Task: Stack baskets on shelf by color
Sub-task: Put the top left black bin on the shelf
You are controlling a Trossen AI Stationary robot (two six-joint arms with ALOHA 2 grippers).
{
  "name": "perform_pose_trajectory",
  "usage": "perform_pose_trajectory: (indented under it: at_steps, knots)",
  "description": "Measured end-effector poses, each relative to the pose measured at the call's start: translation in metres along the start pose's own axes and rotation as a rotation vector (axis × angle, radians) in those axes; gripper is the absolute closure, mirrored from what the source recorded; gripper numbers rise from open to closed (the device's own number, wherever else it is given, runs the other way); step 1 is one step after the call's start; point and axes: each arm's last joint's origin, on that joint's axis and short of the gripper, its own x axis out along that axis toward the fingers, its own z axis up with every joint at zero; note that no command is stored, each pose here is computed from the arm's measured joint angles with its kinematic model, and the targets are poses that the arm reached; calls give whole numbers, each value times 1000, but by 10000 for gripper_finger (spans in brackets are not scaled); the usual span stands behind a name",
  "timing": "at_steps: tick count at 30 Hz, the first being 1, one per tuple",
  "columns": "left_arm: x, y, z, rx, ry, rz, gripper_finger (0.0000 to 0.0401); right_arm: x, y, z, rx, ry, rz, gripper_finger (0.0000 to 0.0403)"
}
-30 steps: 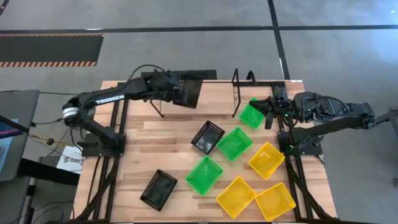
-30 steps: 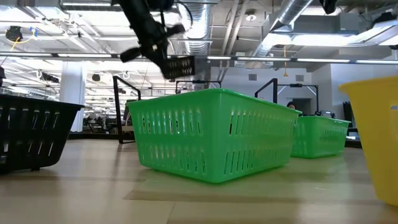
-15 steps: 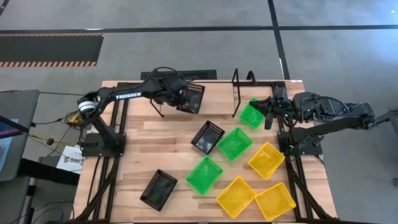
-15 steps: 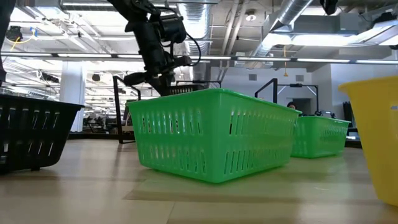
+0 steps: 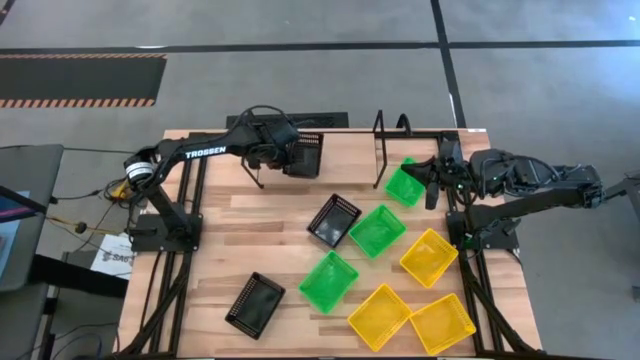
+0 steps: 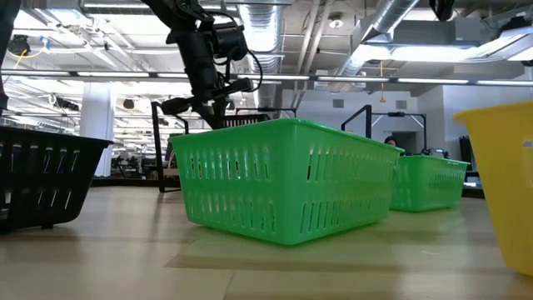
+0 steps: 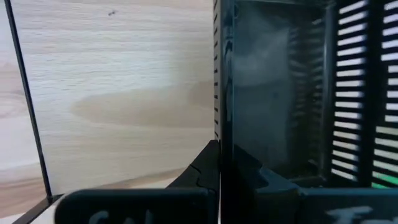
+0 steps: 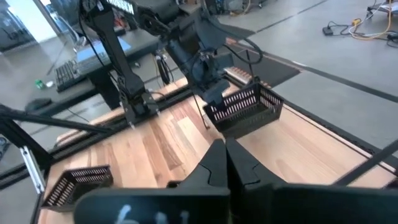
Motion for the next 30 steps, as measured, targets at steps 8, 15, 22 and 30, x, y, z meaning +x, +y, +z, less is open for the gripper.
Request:
perform_pose_trajectory:
  at_steps: [8,15,22,30]
  knots:
    - [0,0,0,-9,-5,0,401,0,-1,-1,-5,11,-4,403]
    - [0,0,0,-9,-14,9,401,0,0,-1,-5,11,-4,403]
    - [0,0,0,-16,-12,11,401,0,0,-1,-5,12,-3,403]
    - [27,-1,-3,10,66,44,401,0,-1,-2,-7,16,-4,403]
